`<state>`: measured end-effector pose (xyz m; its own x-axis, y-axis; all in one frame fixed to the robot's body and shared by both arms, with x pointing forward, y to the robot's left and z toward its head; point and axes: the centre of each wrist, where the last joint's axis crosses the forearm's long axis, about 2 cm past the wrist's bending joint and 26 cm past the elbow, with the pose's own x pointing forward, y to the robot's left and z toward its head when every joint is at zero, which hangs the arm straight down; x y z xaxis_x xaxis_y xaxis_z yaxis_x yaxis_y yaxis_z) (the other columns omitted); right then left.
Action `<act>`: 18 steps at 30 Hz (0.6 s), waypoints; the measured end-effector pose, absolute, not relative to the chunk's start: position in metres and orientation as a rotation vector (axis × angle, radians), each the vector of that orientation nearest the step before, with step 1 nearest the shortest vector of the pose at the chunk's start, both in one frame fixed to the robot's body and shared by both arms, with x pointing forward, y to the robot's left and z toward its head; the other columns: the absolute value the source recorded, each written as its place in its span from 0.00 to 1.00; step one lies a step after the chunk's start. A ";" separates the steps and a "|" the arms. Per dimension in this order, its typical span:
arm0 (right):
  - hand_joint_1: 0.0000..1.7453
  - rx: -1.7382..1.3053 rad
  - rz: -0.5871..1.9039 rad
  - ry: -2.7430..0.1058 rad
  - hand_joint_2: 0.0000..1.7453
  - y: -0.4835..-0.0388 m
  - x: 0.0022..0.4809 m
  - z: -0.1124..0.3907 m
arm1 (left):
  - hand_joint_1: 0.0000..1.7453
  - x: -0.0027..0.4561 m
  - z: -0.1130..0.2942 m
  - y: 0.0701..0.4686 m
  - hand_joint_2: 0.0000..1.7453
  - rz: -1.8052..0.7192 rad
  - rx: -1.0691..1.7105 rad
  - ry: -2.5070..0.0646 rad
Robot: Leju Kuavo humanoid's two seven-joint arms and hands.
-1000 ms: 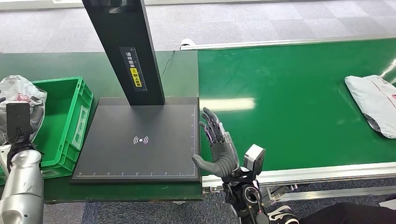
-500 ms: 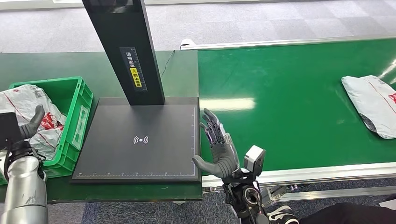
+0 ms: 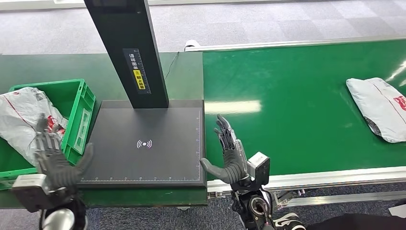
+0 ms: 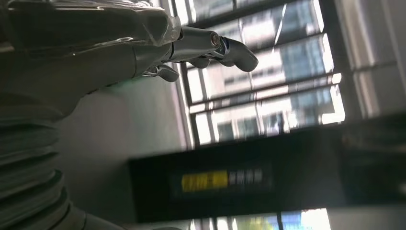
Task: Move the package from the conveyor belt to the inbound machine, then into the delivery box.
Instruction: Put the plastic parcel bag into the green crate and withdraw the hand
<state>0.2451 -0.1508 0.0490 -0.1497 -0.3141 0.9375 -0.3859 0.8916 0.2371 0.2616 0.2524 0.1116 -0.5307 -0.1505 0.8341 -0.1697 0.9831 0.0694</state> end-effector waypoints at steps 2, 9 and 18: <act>0.00 0.476 0.077 -1.753 1.00 -0.148 0.245 0.049 | 0.00 0.249 0.102 0.228 1.00 -0.009 0.087 -2.097; 0.00 0.457 0.032 -1.744 1.00 -0.140 0.238 0.048 | 0.00 0.214 0.067 0.185 1.00 -0.112 -0.120 -1.926; 0.00 0.469 0.012 -1.729 1.00 -0.139 0.222 0.041 | 0.00 0.198 0.058 0.173 1.00 -0.167 -0.168 -1.857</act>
